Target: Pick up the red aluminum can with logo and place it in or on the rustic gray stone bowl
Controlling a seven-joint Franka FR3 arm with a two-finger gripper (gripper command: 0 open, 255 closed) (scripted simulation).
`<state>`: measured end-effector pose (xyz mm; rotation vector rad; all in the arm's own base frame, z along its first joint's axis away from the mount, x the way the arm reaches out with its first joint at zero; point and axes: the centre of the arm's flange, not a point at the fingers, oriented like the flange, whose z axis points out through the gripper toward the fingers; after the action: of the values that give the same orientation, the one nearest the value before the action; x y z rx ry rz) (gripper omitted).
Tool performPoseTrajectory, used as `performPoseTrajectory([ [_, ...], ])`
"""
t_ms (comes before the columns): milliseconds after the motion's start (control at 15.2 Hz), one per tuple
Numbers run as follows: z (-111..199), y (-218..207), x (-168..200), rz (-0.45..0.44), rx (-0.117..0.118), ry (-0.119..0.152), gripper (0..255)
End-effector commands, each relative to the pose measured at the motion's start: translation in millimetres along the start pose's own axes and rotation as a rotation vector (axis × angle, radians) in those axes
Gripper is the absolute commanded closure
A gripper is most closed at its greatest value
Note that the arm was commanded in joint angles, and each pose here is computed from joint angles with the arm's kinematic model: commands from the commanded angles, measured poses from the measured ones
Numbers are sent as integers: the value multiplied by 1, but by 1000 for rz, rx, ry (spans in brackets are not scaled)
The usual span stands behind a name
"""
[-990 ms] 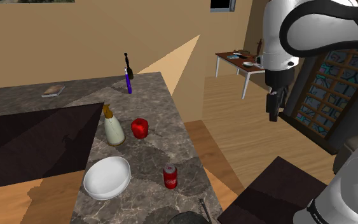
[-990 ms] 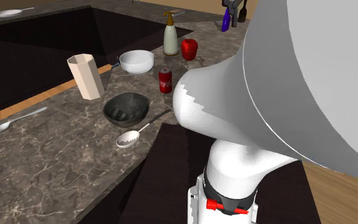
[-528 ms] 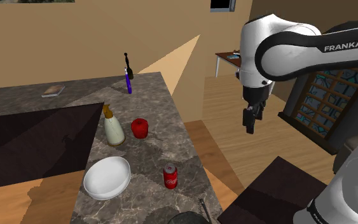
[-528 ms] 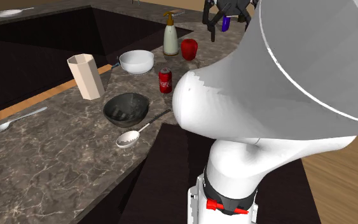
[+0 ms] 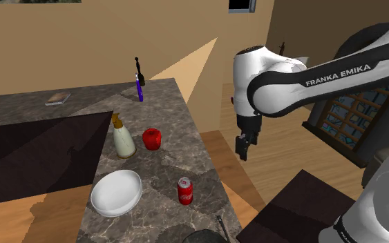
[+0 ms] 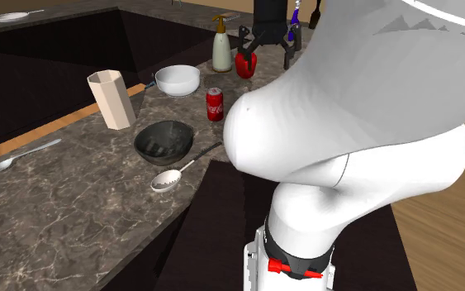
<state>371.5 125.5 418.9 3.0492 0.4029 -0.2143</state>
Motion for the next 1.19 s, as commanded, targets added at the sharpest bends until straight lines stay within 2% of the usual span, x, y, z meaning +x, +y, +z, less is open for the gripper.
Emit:
performPoseTrajectory([
  [0,12,-16,18,-10,4,16,0],
  [1122,105,-139,160,-100,26,135,0],
])
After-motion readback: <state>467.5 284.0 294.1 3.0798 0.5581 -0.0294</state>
